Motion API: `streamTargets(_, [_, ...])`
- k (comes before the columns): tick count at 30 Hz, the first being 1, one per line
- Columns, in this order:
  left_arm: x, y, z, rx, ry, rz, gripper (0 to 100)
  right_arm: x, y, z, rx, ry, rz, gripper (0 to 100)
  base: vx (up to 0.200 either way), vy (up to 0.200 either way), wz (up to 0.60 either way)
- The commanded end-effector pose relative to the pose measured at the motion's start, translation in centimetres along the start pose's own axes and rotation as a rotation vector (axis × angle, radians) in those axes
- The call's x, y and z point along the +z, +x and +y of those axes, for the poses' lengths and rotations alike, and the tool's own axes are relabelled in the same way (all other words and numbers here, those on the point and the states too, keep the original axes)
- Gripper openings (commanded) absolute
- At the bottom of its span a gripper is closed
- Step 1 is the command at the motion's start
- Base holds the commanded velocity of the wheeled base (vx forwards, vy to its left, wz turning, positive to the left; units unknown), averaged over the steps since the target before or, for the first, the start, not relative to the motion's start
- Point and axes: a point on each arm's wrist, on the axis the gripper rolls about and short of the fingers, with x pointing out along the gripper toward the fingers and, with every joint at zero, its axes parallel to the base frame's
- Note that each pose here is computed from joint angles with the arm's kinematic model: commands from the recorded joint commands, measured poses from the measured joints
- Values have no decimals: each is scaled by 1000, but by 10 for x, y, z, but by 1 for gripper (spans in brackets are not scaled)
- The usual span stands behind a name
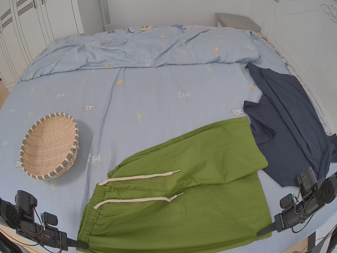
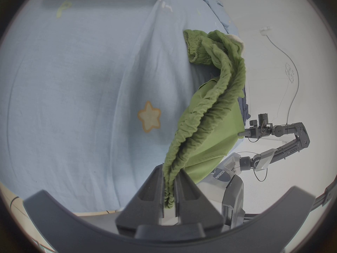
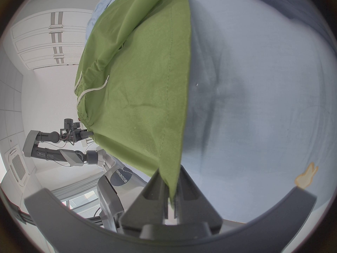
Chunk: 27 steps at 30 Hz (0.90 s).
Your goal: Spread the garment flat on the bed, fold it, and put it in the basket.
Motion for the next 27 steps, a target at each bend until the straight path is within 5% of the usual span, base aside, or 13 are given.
streamTargets(1, [1,7,7,0,-30,37,0,0,1,-1,0,-1,2,0,0,0,0])
streamTargets(4, [2,9,9,-1,-28,38,0,0,4,-2,0,6,14,0,0,0,0])
streamTargets(5, [2,9,9,-1,-28,38,100,0,4,-2,0,6,14,100,0,0,0])
streamTargets(18, [2,-6,-1,9,24,-83,100,2,-8,0,7,-22,-85,100,0,0,0])
streamTargets(23, [18,-38,-31,-21,-22,-231,100,6,-36,14,-1,-95,-242,100,0,0,0])
streamTargets(27, [46,-55,-54,-77,-36,-244,100,18,-53,25,-8,-144,-321,100,0,0,0])
